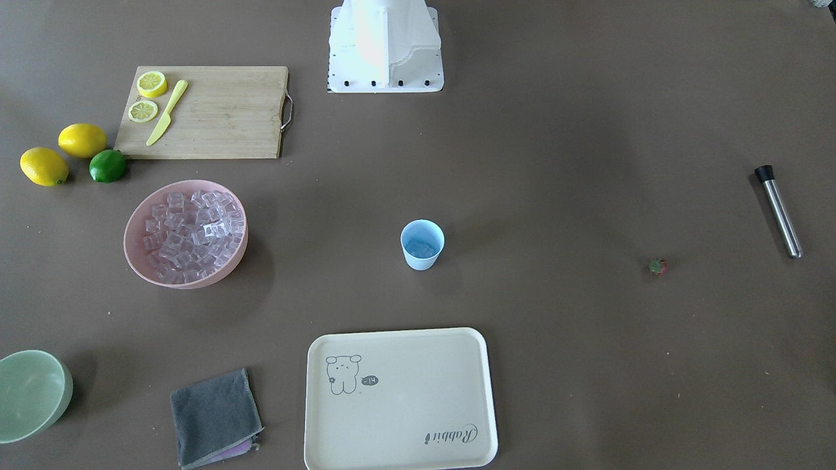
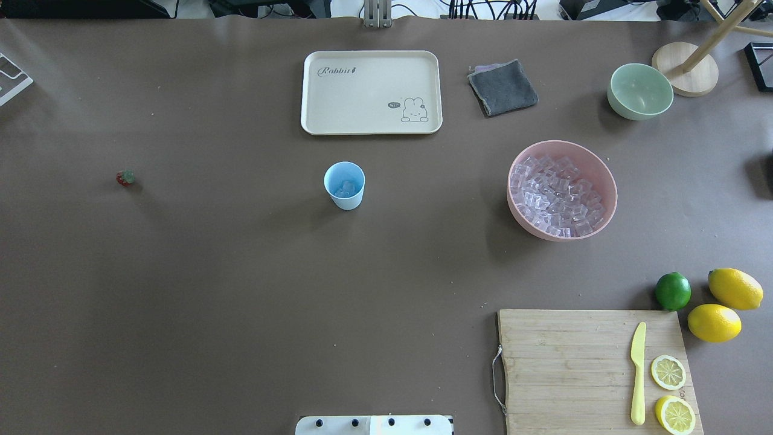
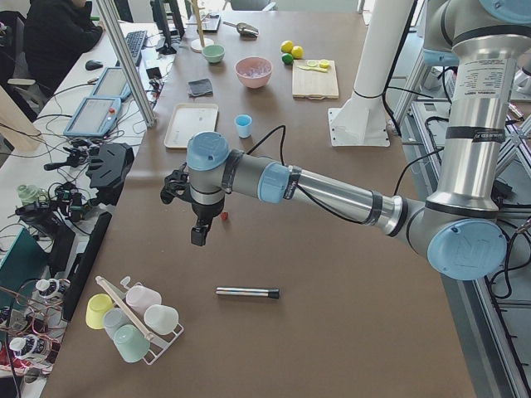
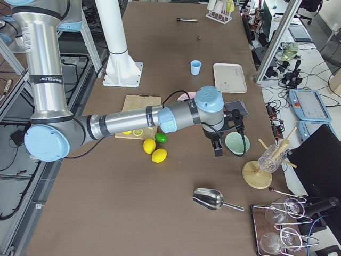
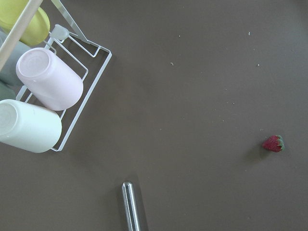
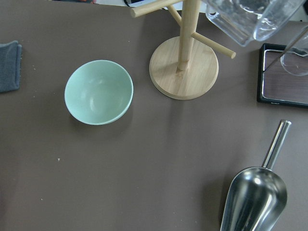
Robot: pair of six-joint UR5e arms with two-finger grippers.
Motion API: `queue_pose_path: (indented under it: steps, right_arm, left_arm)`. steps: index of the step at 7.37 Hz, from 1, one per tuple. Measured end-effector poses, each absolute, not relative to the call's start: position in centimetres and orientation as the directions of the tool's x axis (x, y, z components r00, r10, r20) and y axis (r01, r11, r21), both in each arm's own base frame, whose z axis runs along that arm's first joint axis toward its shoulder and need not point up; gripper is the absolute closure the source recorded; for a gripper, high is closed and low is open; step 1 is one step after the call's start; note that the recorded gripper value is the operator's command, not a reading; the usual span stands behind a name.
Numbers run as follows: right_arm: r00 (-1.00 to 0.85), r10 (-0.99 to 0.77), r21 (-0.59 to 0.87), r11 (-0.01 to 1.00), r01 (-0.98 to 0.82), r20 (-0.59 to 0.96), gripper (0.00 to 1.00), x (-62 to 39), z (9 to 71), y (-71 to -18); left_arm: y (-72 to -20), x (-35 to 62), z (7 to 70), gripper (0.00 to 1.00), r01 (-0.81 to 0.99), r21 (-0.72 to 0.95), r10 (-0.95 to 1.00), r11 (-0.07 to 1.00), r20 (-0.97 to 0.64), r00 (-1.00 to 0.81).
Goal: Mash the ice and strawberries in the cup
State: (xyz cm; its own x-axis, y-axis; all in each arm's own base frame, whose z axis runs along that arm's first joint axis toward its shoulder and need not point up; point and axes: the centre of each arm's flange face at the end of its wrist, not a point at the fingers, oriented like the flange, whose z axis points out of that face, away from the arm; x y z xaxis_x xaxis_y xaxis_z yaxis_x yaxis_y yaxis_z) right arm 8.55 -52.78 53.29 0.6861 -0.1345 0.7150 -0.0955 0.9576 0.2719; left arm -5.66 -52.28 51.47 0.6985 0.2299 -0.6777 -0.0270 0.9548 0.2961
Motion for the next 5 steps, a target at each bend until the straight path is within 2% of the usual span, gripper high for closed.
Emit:
queue_pose_path:
  steps: [5]
  right_arm:
    - [0.716,-0.157,0.184,0.982,0.040,0.681,0.01,7.2,61.5,-51.3]
  left_arm:
    - [-51.7,-3.0,49.6,0.01,0.022,0.246,0.168,0.969,-0.719,0.674]
